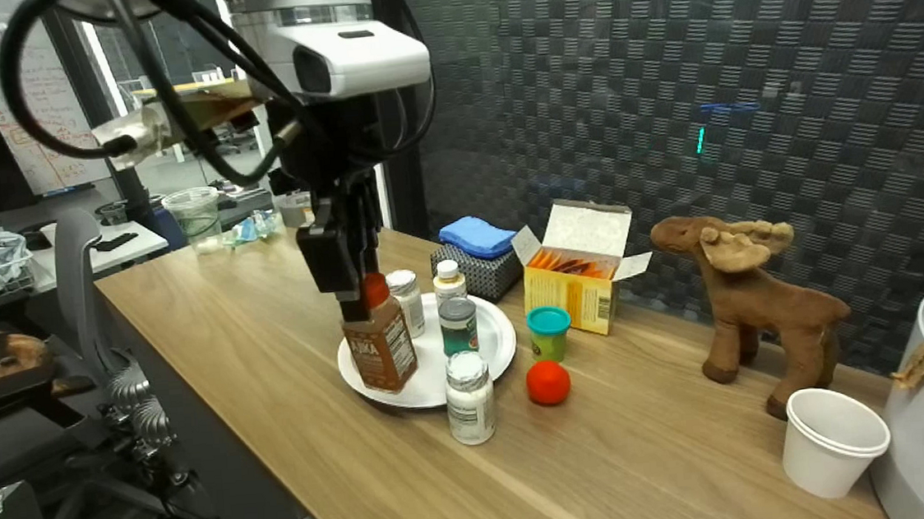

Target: Put the objects on the table onto the tray

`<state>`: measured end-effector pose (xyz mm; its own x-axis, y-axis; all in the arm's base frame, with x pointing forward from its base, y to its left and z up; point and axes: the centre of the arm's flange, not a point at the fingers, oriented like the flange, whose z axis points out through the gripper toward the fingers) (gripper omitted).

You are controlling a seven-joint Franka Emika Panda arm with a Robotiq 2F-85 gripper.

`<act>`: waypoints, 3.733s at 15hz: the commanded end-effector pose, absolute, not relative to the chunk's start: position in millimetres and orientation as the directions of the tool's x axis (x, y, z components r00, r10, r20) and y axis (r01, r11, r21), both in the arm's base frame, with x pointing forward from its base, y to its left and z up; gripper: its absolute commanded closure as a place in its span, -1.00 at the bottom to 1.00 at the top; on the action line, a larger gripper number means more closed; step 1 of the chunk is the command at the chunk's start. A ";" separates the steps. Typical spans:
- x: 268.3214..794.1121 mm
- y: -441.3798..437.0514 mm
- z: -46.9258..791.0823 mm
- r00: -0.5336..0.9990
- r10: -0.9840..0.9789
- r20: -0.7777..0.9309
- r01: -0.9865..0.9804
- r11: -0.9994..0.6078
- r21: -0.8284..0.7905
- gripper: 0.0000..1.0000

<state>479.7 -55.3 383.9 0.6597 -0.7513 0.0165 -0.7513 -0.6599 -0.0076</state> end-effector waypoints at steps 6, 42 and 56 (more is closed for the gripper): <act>546.9 -50.4 368.4 0.666 -0.746 -0.013 -0.746 -0.666 -0.019 0.51; 520.5 -75.1 382.0 0.649 -0.760 0.039 -0.753 -0.648 -0.112 -1.00; 548.8 -159.3 311.7 0.510 -0.850 -0.128 -0.860 -0.506 -0.070 -1.00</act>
